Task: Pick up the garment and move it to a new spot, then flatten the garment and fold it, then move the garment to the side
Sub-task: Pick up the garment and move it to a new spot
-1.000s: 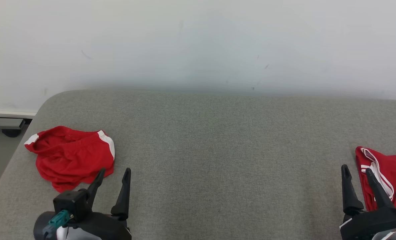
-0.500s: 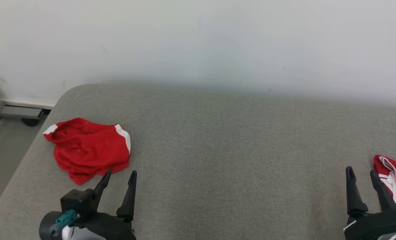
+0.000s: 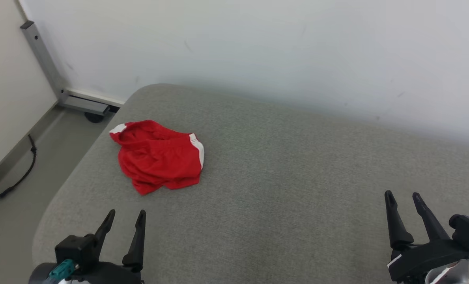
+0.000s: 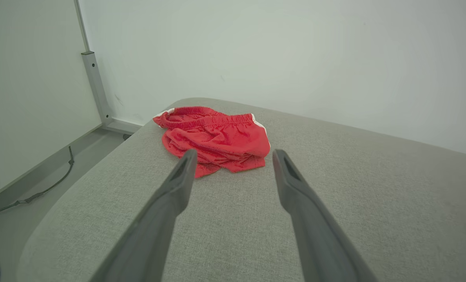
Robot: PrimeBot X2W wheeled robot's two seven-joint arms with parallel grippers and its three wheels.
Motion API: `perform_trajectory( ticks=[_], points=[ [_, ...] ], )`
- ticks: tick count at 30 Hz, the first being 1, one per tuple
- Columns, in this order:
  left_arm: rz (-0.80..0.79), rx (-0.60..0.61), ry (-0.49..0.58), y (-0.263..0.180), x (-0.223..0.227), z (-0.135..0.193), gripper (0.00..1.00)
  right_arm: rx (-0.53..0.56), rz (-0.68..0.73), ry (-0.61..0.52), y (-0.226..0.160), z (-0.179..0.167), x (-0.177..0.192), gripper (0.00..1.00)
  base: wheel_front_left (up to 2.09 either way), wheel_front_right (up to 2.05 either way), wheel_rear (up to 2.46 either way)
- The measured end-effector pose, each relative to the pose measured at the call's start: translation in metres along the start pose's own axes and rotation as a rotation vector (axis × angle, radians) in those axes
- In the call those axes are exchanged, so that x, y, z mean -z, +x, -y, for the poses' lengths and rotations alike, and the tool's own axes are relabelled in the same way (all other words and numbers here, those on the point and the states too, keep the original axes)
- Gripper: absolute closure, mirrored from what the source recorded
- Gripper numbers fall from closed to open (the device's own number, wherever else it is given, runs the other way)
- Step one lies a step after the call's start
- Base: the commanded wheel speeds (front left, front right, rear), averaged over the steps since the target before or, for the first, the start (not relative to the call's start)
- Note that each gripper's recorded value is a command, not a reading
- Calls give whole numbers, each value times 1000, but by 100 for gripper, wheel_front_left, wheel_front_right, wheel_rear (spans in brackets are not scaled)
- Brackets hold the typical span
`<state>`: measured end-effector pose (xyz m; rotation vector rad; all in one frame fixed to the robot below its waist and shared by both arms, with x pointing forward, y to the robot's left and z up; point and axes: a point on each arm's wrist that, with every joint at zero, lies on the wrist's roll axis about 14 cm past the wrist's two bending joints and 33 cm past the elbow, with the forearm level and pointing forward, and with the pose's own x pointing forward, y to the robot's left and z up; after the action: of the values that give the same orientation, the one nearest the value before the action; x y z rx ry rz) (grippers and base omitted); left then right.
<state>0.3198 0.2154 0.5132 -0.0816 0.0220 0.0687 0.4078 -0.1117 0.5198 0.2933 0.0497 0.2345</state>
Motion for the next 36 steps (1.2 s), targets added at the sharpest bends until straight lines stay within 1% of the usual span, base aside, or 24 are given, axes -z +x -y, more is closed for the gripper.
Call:
perform_trajectory(
  ticks=[3, 9, 14, 17, 22, 26, 30, 36],
  points=[
    [-3, -63, -5, -14, 3, -19, 0, -66, -27, -2, 11, -22, 7, 0, 0, 0, 0],
    [15, -167, -16, -34, -2, -47, 0, -168, -55, -7, 30, -58, 16, 0, 0, 0, 0],
    [30, -270, -13, -48, -6, -75, 0, -285, -61, -5, 54, -101, 18, 0, 0, 0, 0],
    [28, -306, -10, -52, -5, -84, 0, -326, -84, -3, 63, -115, 26, 0, 0, 0, 0],
    [16, -344, -15, -57, -2, -91, 0, -346, -137, 1, 71, -121, 45, 0, -34, -34, -34],
    [13, -363, -21, -58, -2, -92, 0, -349, -145, -1, 76, -120, 49, 0, -57, -57, -57],
    [13, -358, -10, -57, -2, -90, 0, -344, -141, 0, 76, -119, 48, 0, -20, -20, -20],
    [-2, -320, -16, -47, 1, -77, 0, -327, -146, -1, 76, -111, 51, 0, 0, 0, 0]
  ],
)
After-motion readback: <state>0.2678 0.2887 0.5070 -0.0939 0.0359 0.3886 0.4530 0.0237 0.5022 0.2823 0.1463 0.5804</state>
